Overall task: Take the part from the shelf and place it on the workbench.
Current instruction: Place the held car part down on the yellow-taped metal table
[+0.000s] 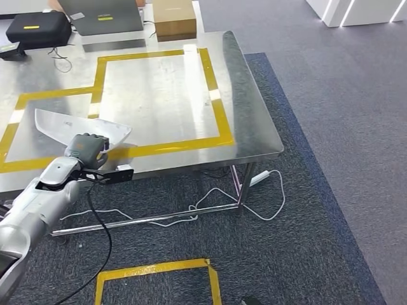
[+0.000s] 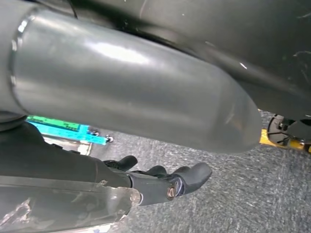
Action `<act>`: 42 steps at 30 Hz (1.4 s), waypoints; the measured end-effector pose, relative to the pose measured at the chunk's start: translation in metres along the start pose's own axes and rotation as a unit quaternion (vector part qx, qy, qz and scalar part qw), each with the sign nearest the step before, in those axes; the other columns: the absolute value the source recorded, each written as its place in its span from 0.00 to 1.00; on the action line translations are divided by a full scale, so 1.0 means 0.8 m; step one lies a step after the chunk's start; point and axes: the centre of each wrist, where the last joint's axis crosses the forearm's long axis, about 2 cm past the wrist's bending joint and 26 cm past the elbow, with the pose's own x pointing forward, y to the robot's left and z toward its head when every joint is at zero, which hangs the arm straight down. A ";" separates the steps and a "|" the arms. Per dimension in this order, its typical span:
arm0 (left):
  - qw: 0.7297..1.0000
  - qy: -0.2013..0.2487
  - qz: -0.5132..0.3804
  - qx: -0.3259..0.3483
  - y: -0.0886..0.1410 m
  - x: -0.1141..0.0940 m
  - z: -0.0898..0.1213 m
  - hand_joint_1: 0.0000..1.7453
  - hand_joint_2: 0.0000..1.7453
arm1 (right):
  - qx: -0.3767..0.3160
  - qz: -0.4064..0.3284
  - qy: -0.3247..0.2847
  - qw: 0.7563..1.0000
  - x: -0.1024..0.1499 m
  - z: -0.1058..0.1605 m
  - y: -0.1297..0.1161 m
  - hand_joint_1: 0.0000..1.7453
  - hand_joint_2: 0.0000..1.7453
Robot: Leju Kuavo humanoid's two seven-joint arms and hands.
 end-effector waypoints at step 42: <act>0.999 0.006 -0.032 0.041 0.006 0.010 -0.005 0.00 0.50 | 0.014 0.006 -0.003 1.000 0.003 0.001 0.002 0.00 0.00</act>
